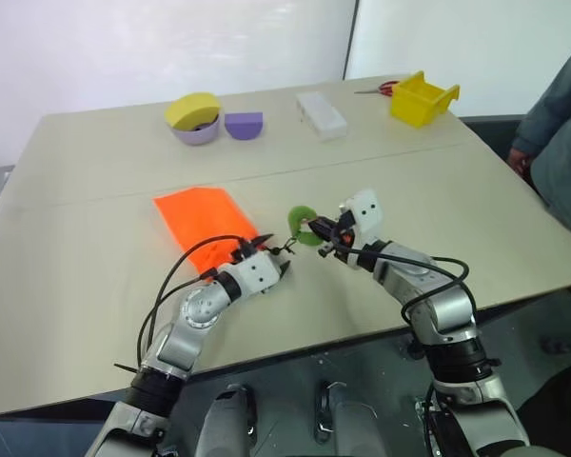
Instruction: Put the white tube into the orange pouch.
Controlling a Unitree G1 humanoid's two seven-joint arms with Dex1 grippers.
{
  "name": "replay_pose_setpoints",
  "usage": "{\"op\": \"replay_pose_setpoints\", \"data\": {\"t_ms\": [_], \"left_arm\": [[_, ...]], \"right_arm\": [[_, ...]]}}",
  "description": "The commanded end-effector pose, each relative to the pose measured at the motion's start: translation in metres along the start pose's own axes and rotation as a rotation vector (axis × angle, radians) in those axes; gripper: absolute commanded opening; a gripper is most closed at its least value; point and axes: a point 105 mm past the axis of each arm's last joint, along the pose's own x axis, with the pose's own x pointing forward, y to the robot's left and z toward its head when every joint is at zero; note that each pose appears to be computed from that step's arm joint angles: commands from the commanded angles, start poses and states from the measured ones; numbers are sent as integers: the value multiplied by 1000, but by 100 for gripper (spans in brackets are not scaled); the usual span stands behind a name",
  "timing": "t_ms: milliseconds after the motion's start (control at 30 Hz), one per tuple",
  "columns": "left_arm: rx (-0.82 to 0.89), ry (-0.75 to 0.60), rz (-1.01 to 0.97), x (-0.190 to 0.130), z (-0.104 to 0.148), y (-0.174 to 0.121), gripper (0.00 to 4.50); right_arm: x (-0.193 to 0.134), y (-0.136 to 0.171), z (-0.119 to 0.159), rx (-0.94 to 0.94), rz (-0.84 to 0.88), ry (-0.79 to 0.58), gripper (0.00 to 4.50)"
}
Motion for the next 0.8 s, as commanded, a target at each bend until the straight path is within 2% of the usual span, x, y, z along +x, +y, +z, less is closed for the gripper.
{"op": "replay_pose_setpoints", "data": {"t_ms": [33,133,367,533,567,600,667,733,800], "left_arm": [[3,60,39,-4,-9,6,149],[-3,63,49,-4,-10,5,7],[4,36,72,-5,-7,11,7],[-91,-11,90,-9,-1,17,7],[-98,-21,106,-11,0,22,59],[-91,-29,103,-12,2,25,90],[-64,-33,83,-12,4,24,192],[-73,-34,37,-10,6,12,285],[-44,9,31,-10,1,7,397]], "right_arm": [[0,4,18,-27,11,-63,0],[-1,4,17,-27,13,-61,0],[-1,5,18,-28,17,-63,0],[-1,5,19,-32,20,-64,0],[-1,5,20,-32,20,-66,0],[-2,5,20,-32,20,-66,0],[-2,5,20,-34,21,-65,0],[-1,5,21,-35,23,-68,0],[-1,6,26,-40,26,-78,0]]}}
